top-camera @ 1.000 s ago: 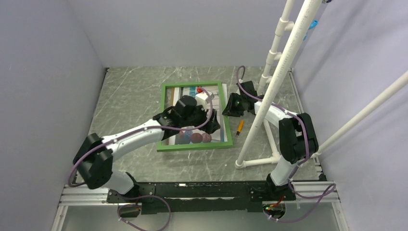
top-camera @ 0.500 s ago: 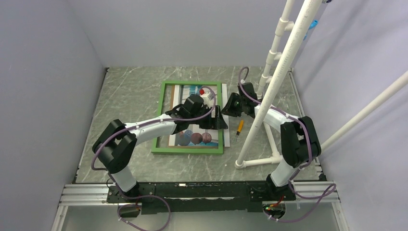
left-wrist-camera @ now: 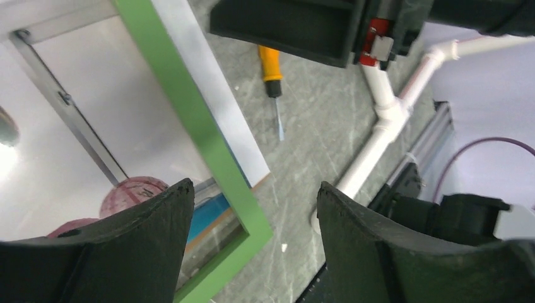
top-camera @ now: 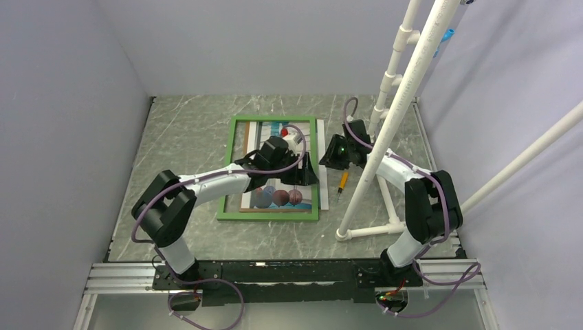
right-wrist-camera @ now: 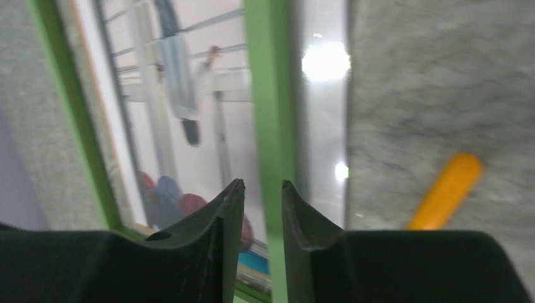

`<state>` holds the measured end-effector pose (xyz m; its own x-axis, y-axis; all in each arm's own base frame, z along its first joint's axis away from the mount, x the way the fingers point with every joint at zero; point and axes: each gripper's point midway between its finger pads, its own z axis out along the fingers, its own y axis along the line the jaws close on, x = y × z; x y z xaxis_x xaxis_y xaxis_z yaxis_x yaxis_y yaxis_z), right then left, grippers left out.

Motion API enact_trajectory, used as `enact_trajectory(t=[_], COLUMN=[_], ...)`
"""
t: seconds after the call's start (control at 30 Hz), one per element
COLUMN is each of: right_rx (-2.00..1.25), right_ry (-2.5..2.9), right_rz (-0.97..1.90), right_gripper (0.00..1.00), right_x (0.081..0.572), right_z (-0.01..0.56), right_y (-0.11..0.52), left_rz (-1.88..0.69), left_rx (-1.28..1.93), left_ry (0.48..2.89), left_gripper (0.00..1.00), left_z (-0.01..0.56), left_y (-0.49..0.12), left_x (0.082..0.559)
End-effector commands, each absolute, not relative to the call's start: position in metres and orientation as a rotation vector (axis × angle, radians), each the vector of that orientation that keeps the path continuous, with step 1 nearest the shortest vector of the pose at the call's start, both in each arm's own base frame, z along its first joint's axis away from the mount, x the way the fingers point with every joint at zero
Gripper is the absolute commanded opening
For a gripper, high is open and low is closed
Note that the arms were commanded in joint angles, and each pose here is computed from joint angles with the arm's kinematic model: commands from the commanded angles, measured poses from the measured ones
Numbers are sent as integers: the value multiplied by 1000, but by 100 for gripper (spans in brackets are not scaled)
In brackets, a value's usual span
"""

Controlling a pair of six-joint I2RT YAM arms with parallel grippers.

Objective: Take the photo out of the frame

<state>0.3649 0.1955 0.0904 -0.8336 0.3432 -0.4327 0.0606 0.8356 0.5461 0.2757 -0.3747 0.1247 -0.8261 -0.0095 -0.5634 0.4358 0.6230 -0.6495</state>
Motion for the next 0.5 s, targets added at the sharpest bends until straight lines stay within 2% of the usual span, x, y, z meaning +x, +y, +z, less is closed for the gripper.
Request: enact_trajectory(t=[0.0,0.17,0.47], right_rx=[405,516,494], right_ry=[2490,2453,2428], right_rz=[477,382,412], right_gripper=[32,45,43], right_x=[363,344,324], right_z=[98,94,91], right_y=[141,96,78], left_rz=[-918,-776,-600], left_rx=[261,235,237], left_ry=[2381,2410,2437], left_gripper=[71,70,64], left_z=[113,97,74], left_y=[-379,-401,-423], left_x=[291,304,309])
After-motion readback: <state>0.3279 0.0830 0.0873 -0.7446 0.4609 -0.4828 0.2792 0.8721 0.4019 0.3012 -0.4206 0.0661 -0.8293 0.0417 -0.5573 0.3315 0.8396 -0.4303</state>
